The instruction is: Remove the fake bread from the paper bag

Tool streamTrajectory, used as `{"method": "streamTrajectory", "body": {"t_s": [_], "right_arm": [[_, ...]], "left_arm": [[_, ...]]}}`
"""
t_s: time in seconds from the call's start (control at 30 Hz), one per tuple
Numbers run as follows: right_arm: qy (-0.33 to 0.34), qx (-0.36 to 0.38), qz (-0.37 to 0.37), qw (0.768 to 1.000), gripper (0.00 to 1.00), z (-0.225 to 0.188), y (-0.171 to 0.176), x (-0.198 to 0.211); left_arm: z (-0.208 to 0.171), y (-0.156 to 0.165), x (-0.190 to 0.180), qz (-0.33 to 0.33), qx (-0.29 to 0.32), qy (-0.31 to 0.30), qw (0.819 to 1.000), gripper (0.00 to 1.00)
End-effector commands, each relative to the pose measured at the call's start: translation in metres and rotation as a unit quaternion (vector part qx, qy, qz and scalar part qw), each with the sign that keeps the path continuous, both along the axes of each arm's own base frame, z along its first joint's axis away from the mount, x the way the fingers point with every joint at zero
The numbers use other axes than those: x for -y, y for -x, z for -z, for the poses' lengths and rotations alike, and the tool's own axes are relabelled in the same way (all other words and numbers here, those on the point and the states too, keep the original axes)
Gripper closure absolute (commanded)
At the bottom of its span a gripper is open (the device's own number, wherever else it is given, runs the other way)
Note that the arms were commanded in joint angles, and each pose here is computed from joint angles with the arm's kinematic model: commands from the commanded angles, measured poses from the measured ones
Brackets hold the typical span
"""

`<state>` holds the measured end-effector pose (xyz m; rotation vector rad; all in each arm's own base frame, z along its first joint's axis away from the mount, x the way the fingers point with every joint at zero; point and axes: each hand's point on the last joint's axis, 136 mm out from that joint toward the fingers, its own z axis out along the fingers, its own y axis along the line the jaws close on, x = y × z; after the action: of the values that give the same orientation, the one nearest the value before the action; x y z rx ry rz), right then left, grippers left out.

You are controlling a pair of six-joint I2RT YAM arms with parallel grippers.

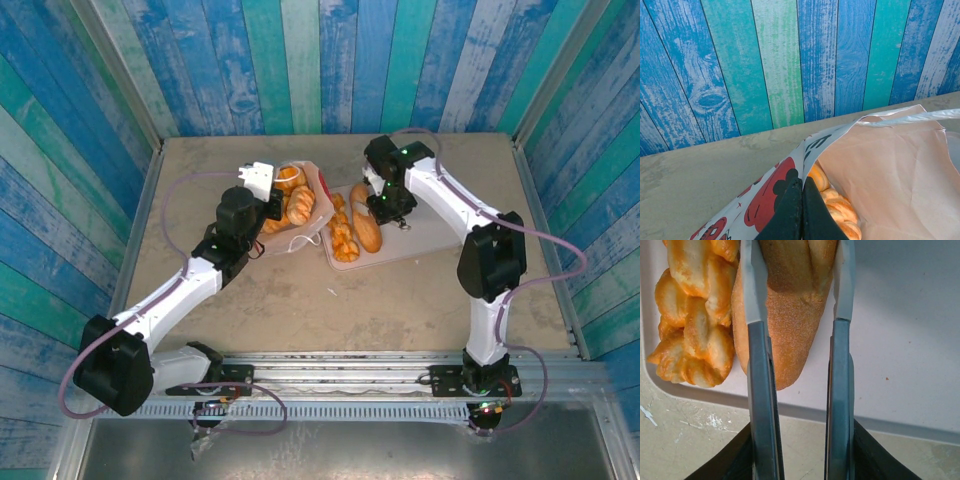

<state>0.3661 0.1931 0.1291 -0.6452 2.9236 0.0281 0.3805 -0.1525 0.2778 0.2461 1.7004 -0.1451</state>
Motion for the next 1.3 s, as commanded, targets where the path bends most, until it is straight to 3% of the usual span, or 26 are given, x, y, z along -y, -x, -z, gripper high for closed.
{"method": "streamTrajectory", "body": {"t_s": [0.0,0.57,1.27], "right_arm": [[-0.010,-0.008,-0.007,1.000,0.58,0.002,-0.002,-0.007],[-0.015,-0.007,0.003,1.000,0.39,0.002,-0.007,-0.010],[-0.061,0.020,0.010,0.998,0.40,-0.033,-0.002,-0.012]], "left_arm": [[-0.009,0.003,-0.006,-0.013,0.013,0.002,1.000,1.00],[-0.009,0.004,-0.008,-0.016,0.013,0.001,1.000,1.00],[-0.014,0.003,-0.007,-0.013,0.018,-0.001,1.000,1.00]]}}
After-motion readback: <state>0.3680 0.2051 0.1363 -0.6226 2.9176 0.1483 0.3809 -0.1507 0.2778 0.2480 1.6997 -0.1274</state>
